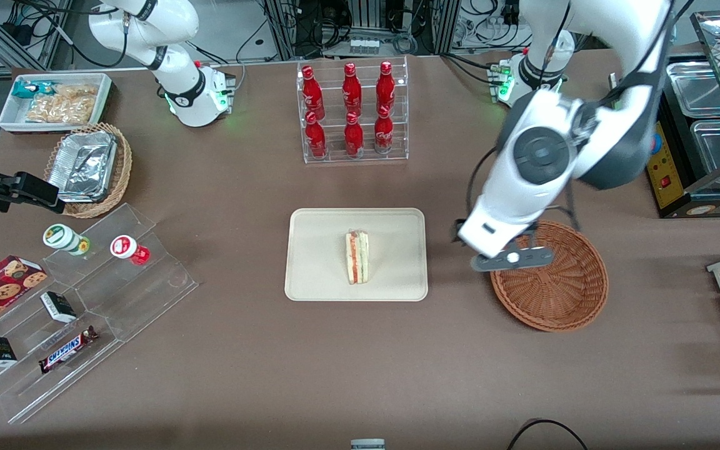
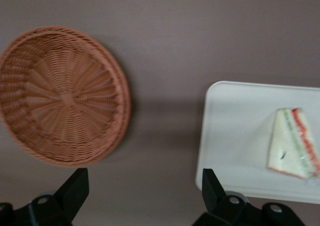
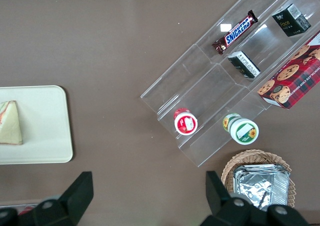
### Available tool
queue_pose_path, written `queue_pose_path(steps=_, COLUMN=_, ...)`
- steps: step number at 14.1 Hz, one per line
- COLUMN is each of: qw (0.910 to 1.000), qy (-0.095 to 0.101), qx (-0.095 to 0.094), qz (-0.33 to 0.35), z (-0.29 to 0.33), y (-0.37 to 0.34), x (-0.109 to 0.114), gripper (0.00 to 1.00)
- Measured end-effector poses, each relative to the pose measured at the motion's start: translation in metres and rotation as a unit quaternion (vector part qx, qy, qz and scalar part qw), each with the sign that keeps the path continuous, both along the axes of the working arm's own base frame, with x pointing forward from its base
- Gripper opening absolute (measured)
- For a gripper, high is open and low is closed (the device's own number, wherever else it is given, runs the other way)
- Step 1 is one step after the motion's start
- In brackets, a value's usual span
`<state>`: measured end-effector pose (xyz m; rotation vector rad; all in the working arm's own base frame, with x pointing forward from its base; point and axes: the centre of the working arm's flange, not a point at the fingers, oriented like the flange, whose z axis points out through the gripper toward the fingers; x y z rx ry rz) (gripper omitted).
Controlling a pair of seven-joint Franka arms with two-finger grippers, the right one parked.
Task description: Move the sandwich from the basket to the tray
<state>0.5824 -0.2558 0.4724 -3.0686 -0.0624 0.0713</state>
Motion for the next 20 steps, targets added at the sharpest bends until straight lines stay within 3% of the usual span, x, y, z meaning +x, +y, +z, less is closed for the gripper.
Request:
queue_pose_path(steps=3, qw=0.9998, qy=0.018, qx=0.004, qz=0.002, z=0.036, y=0.07, x=-0.015, gripper=1.0)
queue_pose_path(steps=6, qw=0.9999, qy=0.008, qx=-0.004, qz=0.01, z=0.078, y=0.119, x=-0.025, gripper=1.0)
queue_pose_path(steps=9, qw=0.9998, qy=0.016, qx=-0.002, qz=0.008, z=0.108, y=0.146, x=-0.037, gripper=1.0)
queue_pose_path(steps=16, qw=0.9995, qy=0.004, qx=-0.031, qz=0.009, z=0.138, y=0.19, x=-0.032, gripper=1.0)
queue_pose_path(steps=20, qw=0.9994, qy=-0.006, qx=-0.034, qz=0.009, z=0.148, y=0.19, x=-0.031, gripper=1.0)
